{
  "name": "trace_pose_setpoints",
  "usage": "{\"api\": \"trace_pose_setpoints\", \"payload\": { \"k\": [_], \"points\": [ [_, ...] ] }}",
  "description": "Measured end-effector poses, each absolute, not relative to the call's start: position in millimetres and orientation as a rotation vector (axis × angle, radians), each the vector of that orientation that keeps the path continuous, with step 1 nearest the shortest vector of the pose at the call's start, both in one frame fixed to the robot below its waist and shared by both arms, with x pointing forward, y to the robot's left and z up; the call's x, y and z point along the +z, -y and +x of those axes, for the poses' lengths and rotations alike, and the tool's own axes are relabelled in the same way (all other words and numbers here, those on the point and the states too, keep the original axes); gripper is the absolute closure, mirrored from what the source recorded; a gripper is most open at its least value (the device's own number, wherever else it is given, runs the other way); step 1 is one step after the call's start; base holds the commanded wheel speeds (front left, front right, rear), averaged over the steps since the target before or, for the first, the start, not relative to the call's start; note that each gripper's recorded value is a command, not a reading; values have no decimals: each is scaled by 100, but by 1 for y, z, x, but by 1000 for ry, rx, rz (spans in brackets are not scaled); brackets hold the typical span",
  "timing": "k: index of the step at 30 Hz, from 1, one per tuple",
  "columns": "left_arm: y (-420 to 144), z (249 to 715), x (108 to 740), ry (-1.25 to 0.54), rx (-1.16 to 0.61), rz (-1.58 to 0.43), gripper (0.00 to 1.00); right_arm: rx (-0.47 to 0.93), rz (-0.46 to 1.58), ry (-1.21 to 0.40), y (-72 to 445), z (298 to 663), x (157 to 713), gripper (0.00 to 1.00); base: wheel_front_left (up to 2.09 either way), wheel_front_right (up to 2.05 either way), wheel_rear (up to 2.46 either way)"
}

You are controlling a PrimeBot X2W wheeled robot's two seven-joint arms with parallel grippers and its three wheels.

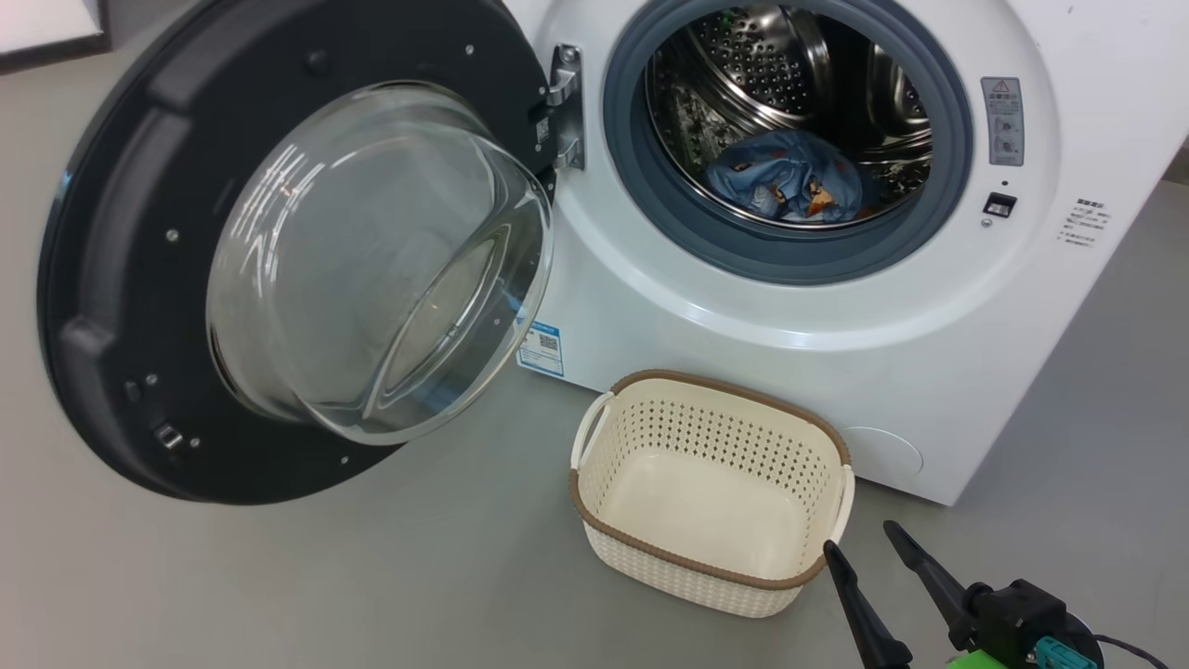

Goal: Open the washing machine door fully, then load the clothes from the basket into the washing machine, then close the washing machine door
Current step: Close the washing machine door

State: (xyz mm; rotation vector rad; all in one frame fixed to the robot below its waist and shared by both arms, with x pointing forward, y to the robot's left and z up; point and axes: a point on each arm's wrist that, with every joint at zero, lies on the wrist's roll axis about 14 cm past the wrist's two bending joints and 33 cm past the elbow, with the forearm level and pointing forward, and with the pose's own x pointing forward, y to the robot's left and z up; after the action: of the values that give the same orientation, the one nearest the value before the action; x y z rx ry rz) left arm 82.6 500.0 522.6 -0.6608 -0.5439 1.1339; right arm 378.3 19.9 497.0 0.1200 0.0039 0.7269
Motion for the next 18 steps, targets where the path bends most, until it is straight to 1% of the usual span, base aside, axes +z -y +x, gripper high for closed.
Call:
{"api": "trace_pose_setpoints", "payload": {
  "k": [3,6,13,18],
  "points": [
    [-528,79,543,547,1152,-623,100,712,126,-6,-16,378,496,0,0,0,0],
    [-549,85,557,568,1158,-665,100,701,127,-9,-12,378,495,0,0,0,0],
    [-584,97,563,648,1214,-889,100,666,133,-18,0,378,491,0,0,0,0],
    [-589,111,554,623,1248,-975,100,652,135,-24,5,377,489,0,0,0,0]
  ]
}}
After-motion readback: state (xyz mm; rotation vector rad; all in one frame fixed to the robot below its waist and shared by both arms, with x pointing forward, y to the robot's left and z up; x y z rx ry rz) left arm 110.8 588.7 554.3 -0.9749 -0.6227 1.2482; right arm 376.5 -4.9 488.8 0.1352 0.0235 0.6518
